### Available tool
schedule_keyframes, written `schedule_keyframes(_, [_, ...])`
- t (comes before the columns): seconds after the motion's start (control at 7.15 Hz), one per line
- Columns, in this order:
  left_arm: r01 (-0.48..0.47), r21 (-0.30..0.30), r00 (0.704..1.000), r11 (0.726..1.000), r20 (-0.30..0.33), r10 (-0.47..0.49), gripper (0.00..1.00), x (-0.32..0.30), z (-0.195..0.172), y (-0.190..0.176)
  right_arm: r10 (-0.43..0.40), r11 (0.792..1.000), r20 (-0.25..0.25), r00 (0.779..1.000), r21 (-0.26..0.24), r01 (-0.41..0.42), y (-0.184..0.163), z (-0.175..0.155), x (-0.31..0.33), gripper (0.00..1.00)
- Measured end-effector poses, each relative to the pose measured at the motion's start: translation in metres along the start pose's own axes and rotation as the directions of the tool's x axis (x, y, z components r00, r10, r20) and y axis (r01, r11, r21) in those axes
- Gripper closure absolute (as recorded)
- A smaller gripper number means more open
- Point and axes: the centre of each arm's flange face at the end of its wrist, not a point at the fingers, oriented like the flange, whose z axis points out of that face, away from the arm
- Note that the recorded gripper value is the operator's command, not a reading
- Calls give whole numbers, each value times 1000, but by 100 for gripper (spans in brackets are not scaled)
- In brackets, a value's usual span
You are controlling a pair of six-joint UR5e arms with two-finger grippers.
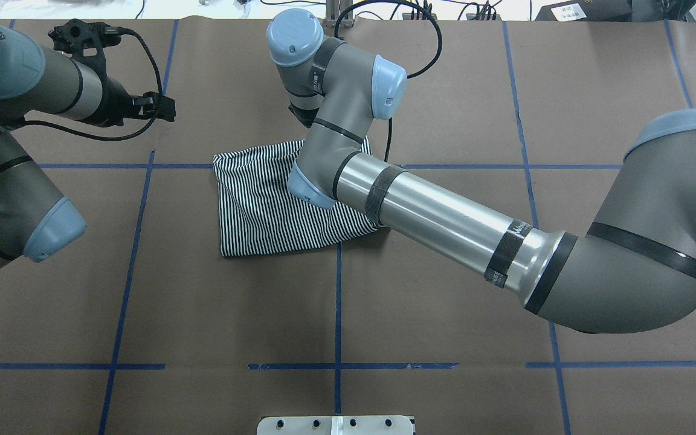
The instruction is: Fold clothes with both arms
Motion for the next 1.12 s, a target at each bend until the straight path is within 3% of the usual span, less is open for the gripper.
schedule_keyframes(0.14, [0, 0, 1000, 1000, 0, 0, 0, 0, 0, 0, 5, 1000, 6, 1000, 23, -5, -12, -4, -1, 13])
schedule_keyframes(0.28, [0, 0, 1000, 1000, -1, 0, 0, 1, 0, 0, 4, 999, 10, 1000, 39, -4, -18, -7, -1, 0])
schedule_keyframes(0.7, [-2, 2, 1000, 1000, 0, 2, 0, 0, 0, -1, -24, 999, 36, 999, 50, 22, -29, -22, -5, 0])
schedule_keyframes(0.98, [1, 11, 1000, 1000, 0, -1, 0, -6, -6, -10, -66, 998, 53, 996, 12, 66, -100, -56, 30, 0])
schedule_keyframes(1.12, [-7, 13, 1000, 1000, -4, 7, 0, -13, -14, -19, -135, 991, 36, 990, 4, 135, -147, -81, 76, 0])
